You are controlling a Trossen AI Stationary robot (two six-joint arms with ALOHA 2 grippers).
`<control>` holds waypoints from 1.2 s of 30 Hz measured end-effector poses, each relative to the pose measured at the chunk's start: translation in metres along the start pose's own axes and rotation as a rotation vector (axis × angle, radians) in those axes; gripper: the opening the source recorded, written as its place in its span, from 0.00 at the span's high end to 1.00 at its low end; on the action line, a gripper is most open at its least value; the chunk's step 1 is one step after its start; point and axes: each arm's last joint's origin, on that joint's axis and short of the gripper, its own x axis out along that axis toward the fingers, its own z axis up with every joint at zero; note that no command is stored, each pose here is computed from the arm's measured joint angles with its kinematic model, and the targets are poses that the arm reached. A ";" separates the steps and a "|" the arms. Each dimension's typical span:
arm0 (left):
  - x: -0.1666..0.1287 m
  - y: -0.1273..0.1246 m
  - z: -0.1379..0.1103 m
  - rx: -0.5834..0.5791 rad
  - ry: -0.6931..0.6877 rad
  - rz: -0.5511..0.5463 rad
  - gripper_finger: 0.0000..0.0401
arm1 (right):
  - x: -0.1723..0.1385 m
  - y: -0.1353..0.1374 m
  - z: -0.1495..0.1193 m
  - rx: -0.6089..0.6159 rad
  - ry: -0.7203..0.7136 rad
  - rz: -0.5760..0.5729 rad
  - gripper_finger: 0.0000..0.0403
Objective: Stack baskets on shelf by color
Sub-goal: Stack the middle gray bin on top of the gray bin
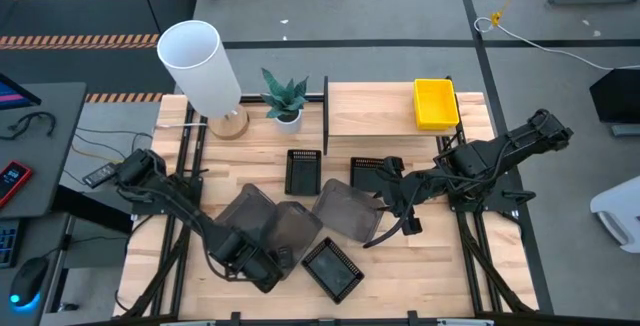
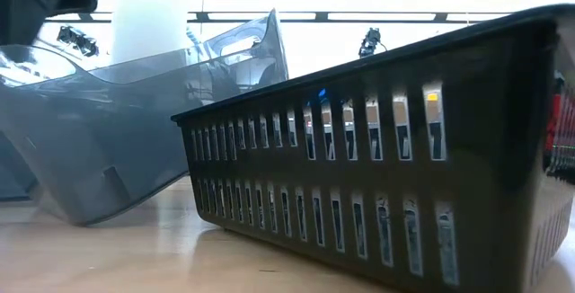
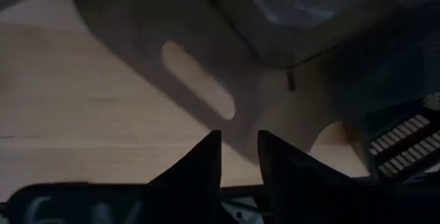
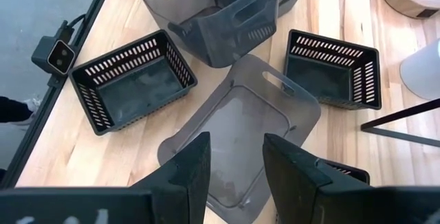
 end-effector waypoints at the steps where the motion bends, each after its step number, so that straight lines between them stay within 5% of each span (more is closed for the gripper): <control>1: 0.000 0.001 -0.001 0.004 0.006 0.005 0.74 | 0.000 0.000 0.000 -0.004 0.000 0.000 0.66; 13: 0.001 0.008 -0.002 0.040 -0.043 0.012 0.73 | 0.000 0.000 0.001 -0.024 -0.010 0.003 0.66; 27: 0.000 0.010 -0.005 0.064 -0.055 -0.006 0.38 | 0.000 0.001 0.001 -0.022 -0.008 0.019 0.66; 36: 0.000 0.016 -0.012 0.099 0.009 0.041 0.39 | 0.000 0.001 0.001 -0.024 -0.009 0.019 0.66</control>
